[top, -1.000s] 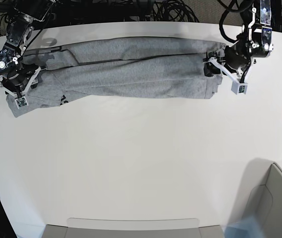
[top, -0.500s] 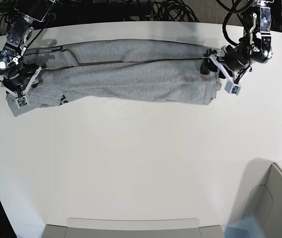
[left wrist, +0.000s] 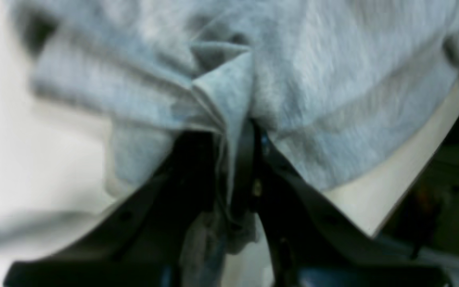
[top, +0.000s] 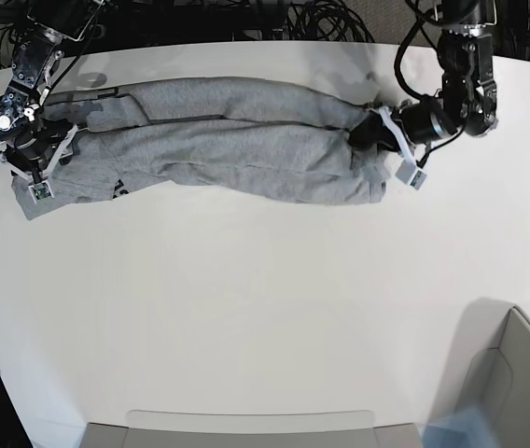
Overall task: Fold the T-shirt properly
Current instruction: 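Release the hem and move the left gripper to the shirt's end, then grasp the shirt end with the left gripper and fold it toward the right gripper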
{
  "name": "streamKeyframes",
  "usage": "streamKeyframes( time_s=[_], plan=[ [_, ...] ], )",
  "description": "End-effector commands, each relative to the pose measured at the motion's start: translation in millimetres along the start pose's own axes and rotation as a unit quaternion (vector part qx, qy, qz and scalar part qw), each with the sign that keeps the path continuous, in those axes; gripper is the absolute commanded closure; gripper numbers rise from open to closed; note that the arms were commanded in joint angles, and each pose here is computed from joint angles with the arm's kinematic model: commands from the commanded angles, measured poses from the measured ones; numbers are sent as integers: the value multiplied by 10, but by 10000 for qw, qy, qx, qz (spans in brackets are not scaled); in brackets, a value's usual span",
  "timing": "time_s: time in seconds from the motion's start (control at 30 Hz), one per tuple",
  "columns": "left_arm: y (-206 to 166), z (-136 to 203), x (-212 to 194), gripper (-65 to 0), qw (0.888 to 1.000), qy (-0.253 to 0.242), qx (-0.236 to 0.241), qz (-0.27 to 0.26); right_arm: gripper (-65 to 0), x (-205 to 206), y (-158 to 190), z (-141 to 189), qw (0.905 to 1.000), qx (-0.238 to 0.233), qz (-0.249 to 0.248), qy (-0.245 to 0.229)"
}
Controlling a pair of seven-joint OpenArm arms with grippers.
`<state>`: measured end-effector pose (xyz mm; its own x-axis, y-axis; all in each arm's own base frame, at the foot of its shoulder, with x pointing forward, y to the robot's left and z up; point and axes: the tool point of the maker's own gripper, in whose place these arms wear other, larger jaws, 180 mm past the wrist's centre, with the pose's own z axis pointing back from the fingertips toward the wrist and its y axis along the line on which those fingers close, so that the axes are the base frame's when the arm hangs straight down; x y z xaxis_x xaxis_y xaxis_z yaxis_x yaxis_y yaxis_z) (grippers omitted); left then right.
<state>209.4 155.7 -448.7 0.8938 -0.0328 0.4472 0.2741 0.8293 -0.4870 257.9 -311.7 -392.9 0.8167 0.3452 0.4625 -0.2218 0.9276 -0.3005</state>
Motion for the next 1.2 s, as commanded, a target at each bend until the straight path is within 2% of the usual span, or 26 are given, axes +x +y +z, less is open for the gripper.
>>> streamKeyframes(
  time_s=[0.0, 0.13, 0.23, 0.4, 0.53, 0.67, 0.77, 0.9, 0.97, 1.07, 1.17],
  plan=[
    [448, 144, -351, 0, 9925, 828, 865, 231, -279, 106, -84, 45, 9998, -72, 97, -171],
    [863, 479, -202, 0, 9870, 323, 1344, 821, -279, 100, -88, 49, 9998, -79, 95, -168],
    [1097, 766, -167, 0, 9807, 172, 1679, 992, -279, 108, -85, 53, 9998, -83, 96, -180],
    [1288, 1026, 36, 0, 9765, 26, 1970, 875, -279, 105, -89, 54, 9998, -87, 90, -179],
    [1325, 1157, 93, 0, 9748, 211, 2091, 745, -279, 109, -91, 57, 9997, -92, 92, -185],
    [1104, 1339, 498, 0, 9727, -58, 2321, 40, -279, 109, -91, 57, 9997, -92, 92, -185],
    [857, 1384, 668, 0, 9692, -269, 2447, 114, -279, 109, -91, 57, 9997, -92, 92, -185],
    [498, 1325, 903, 0, 9670, -908, 2349, 386, -279, 112, -87, 56, 9997, -87, 98, -186],
    [340, 1191, 927, 0, 9717, -918, 2155, 317, -279, 114, -77, 53, 9997, -77, 100, -188],
    [128, 935, 793, 0, 9810, -583, 1847, 137, -279, 114, -77, 53, 9997, -77, 100, -188],
    [-129, 751, 733, 0, 9862, -554, 1549, 203, -279, 114, -77, 53, 9997, -77, 100, -188]
  ],
)
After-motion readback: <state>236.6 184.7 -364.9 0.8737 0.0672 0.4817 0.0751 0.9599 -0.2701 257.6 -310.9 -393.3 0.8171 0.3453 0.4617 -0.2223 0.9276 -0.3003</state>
